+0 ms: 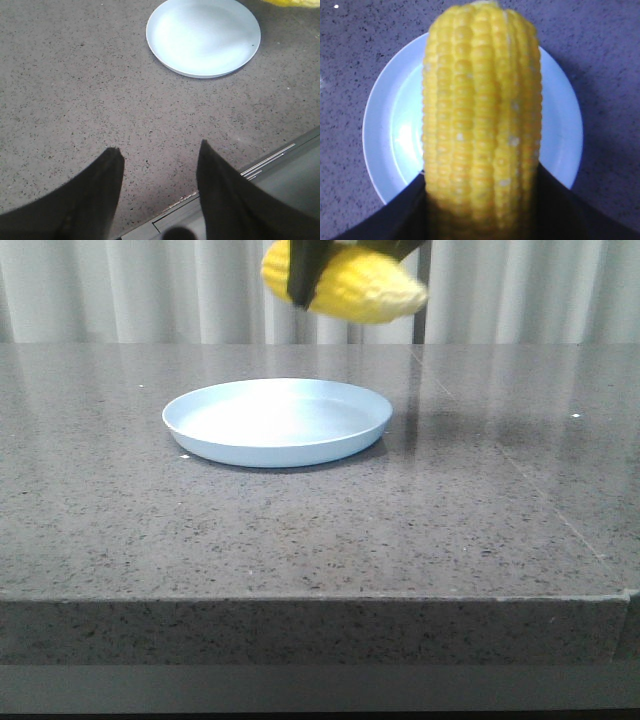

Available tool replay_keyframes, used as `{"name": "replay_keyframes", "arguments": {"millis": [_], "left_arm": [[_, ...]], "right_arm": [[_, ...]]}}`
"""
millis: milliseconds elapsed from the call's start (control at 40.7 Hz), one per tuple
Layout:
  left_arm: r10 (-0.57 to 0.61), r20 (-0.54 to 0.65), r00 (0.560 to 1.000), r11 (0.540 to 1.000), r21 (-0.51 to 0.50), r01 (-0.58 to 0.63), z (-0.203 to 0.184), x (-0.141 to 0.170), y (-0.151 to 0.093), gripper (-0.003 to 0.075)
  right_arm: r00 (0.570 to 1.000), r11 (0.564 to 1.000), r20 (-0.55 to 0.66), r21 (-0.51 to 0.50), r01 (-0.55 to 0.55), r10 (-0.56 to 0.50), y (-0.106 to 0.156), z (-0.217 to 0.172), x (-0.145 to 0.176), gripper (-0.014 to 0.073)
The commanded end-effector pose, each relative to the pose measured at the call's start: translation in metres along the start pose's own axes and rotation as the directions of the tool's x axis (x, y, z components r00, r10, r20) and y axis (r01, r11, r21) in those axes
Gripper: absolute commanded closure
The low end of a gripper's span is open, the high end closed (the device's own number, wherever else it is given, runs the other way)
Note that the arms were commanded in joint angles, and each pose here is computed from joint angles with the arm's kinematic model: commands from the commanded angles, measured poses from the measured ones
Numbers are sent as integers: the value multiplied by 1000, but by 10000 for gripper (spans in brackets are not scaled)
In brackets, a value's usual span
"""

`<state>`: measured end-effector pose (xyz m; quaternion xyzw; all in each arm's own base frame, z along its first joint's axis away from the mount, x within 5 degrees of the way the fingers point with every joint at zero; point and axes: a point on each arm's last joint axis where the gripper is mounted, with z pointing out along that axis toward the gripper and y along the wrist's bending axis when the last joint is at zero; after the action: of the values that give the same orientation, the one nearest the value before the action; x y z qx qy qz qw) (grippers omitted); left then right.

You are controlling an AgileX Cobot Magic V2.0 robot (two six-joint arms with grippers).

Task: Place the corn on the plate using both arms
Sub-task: 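Carry the corn with the right gripper over the plate, then lower the corn onto the plate, open the right gripper, lift away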

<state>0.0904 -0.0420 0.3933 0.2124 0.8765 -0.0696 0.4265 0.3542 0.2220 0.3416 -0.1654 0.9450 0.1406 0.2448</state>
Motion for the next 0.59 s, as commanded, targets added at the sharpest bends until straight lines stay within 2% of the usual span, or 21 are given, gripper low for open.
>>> {"name": "replay_keyframes", "arguments": {"millis": [0, 123, 295, 565], "left_arm": [[-9, 84, 996, 1000, 3, 9, -6, -10, 0, 389], [-9, 84, 996, 1000, 3, 9, -6, -10, 0, 389], [-9, 84, 996, 1000, 3, 9, -6, -10, 0, 389], [-9, 84, 996, 1000, 3, 9, -6, -10, 0, 389]], "right_arm": [[988, 996, 134, -36, -78, 82, 3, -14, -15, 337], [981, 990, 139, -73, -124, 133, 5, 5, -19, 337], [979, 988, 146, -82, -134, 145, 4, 24, -21, 326], [981, 989, 139, -70, -129, 138, 3, 31, -21, 32]]}}
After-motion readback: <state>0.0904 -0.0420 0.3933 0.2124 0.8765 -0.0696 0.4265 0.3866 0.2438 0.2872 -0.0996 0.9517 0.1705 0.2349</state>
